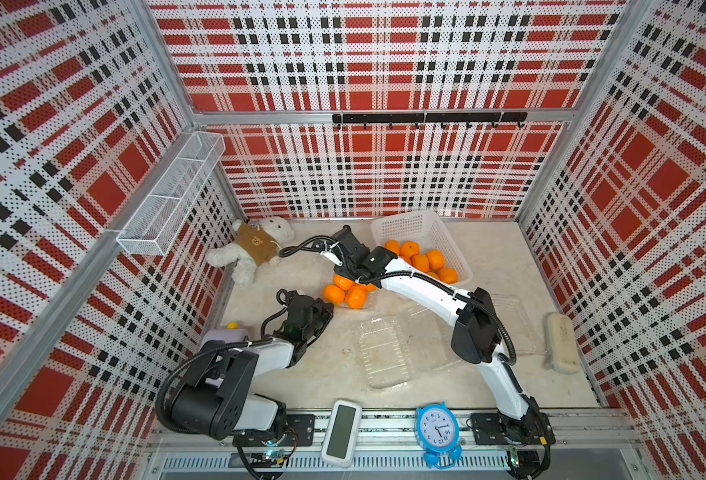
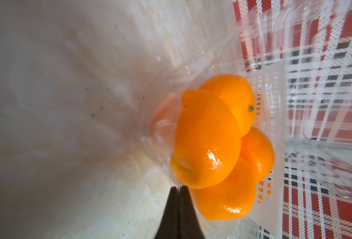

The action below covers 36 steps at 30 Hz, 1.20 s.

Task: Take oranges out of containers
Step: Open the packing box at the center of the board.

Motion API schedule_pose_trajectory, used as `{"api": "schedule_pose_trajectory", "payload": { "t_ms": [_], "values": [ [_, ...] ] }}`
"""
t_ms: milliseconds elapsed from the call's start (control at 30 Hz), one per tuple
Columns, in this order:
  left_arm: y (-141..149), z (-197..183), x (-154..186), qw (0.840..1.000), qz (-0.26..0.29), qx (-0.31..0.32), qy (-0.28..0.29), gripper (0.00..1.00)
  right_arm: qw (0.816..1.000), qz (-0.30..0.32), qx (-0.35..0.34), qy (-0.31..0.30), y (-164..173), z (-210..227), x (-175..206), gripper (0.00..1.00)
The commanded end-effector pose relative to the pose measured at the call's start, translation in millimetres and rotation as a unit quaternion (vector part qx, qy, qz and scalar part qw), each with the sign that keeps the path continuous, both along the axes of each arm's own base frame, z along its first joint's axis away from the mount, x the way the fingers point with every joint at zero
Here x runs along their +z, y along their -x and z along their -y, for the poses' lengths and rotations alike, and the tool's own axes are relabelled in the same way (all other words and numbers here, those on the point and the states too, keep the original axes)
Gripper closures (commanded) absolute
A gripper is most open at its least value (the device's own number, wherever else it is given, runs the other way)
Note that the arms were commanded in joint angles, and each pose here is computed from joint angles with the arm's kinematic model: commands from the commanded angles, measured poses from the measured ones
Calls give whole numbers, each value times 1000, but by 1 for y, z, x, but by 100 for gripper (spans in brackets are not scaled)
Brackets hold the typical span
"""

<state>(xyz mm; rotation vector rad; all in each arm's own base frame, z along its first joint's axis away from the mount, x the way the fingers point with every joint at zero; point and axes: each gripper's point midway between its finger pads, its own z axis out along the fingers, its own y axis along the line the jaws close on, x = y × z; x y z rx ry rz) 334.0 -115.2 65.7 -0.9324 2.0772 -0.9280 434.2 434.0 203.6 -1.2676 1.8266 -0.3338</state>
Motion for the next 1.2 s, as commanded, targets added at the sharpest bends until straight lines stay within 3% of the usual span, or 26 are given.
{"api": "schedule_pose_trajectory", "payload": {
  "t_ms": [0, 233, 533, 733, 833, 1000, 1100, 1167],
  "values": [
    [12, -17, -4, 999, -27, 9, -35, 99, 998, 63, -21, -3, -28, -4, 22, 0],
    [26, -42, 13, 997, -29, 29, -67, 73, 997, 64, -33, -32, -39, 3, 55, 0],
    [40, -62, 23, 995, -31, 40, -86, 62, 994, 53, -65, -75, -33, 31, 81, 0],
    [38, -66, 63, 990, 3, 18, -137, 52, 988, -4, -64, -139, -8, 38, 96, 0],
    [38, -73, 92, 986, 24, 13, -167, 42, 976, -61, -61, -202, 12, 34, 97, 0],
    [41, -90, 131, 975, 46, 11, -215, 19, 940, -156, -87, -291, 32, 22, 72, 0],
    [41, -98, 147, 971, 54, 2, -232, 10, 921, -192, -143, -306, 27, 21, 42, 0],
    [41, -102, 157, 969, 61, -11, -239, 7, 900, -218, -195, -324, 24, 20, 20, 0]
  ]
}}
